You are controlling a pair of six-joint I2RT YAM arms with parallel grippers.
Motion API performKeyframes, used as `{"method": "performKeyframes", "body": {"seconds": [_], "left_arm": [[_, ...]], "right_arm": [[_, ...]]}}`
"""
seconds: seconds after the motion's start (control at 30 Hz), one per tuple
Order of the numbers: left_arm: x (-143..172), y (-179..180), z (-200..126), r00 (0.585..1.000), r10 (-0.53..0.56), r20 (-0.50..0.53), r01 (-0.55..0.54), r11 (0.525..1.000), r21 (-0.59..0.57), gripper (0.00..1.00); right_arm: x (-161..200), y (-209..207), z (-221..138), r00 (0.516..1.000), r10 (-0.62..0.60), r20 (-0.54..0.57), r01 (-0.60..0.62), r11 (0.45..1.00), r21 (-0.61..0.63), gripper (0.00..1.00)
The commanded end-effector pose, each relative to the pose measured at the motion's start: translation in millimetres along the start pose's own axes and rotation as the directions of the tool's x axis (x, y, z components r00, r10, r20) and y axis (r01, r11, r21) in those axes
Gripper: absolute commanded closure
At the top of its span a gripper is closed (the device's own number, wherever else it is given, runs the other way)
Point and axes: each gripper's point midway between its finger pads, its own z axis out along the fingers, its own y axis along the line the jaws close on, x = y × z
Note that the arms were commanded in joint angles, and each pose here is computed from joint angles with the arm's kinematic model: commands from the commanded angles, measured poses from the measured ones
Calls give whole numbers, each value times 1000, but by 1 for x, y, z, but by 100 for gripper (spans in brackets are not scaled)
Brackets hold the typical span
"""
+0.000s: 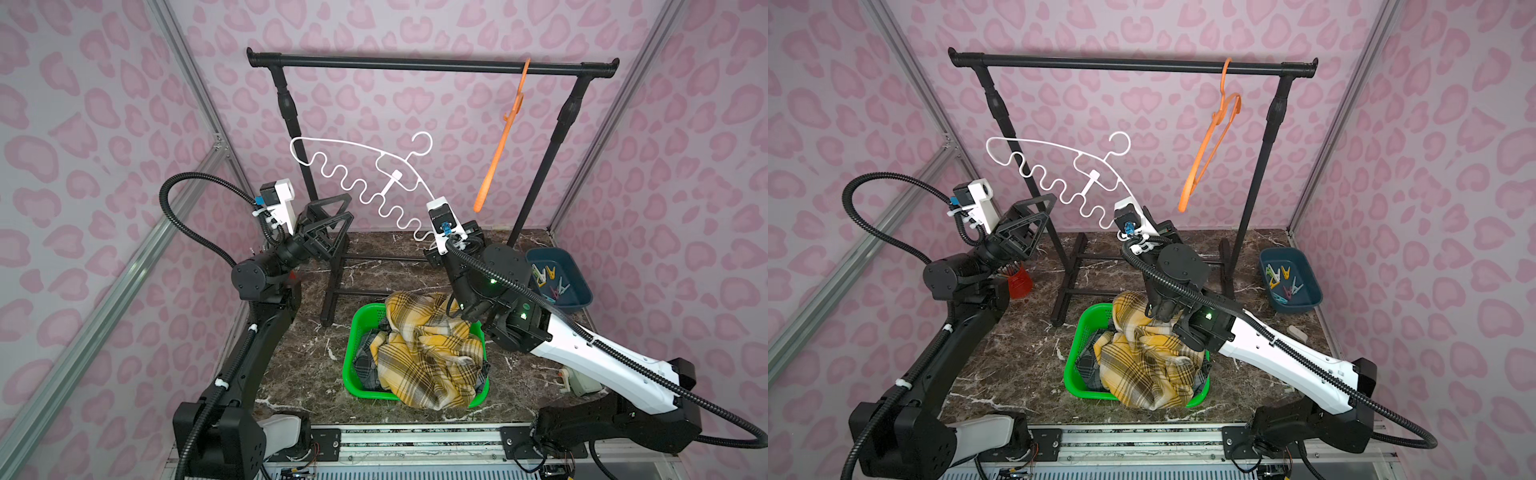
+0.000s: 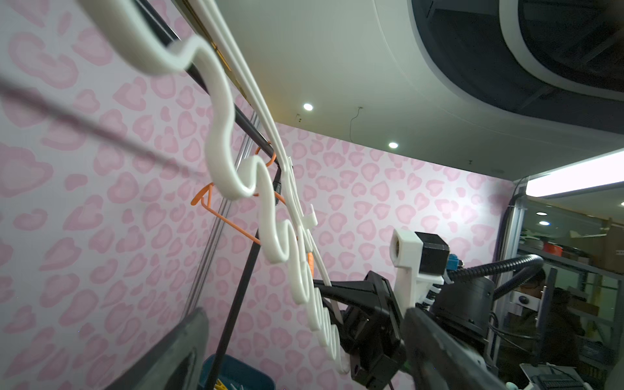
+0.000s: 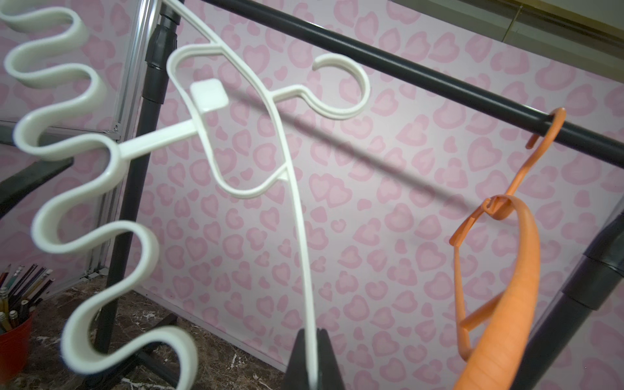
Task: Remove the clothespins securing long-sleeve shirts to the hanger
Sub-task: Adjust the hanger.
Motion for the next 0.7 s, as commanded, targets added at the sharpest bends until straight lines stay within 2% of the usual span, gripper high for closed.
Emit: {"method": "performKeyframes", "body": {"seconds": [0.0,0.27,0.43,0.53,0.63,0.67], "left_arm": [[-9,-28,1,999,41,16,-42,995,91,11],[-11,-30,1,998,62,16,-63,996,63,11],[-12,-28,2,999,50,19,-51,996,69,14],[-12,-26,2,999,47,16,-48,997,65,31],[-12,-29,2,998,55,17,-56,996,73,66],[-12,-31,2,998,59,16,-60,995,76,82]], "right_arm": [[-10,9,-1,997,63,50,-61,997,-38,100],[-9,31,-5,997,48,59,-44,996,-81,100],[8,56,-6,999,-29,38,33,995,-99,100],[6,61,-9,999,-8,48,14,990,-140,100],[4,64,-13,998,10,54,-1,985,-175,100],[2,65,-15,998,15,58,-4,982,-188,100]]}}
